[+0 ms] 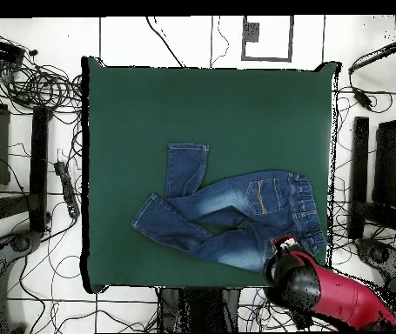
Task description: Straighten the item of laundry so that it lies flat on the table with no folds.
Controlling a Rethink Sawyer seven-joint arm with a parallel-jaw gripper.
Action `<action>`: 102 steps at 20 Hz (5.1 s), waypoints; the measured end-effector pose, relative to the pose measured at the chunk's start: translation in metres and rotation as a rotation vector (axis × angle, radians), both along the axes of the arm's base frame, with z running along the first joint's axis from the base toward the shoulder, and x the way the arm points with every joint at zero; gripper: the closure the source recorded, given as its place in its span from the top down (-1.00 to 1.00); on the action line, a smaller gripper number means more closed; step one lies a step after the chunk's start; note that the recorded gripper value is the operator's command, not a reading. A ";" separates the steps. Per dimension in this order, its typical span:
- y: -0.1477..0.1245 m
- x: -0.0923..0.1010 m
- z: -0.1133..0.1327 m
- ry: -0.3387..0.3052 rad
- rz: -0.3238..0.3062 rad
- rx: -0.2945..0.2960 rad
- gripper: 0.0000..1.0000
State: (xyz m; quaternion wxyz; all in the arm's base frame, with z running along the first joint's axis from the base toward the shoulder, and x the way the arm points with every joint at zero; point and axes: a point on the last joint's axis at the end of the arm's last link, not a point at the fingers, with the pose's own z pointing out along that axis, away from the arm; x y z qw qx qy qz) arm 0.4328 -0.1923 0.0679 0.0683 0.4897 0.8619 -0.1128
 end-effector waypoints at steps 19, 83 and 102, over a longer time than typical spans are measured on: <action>0.000 0.101 0.014 -0.090 0.009 -0.054 1.00; -0.035 0.205 -0.119 -0.316 0.107 -0.090 1.00; -0.057 0.273 -0.134 -0.636 0.168 -0.088 1.00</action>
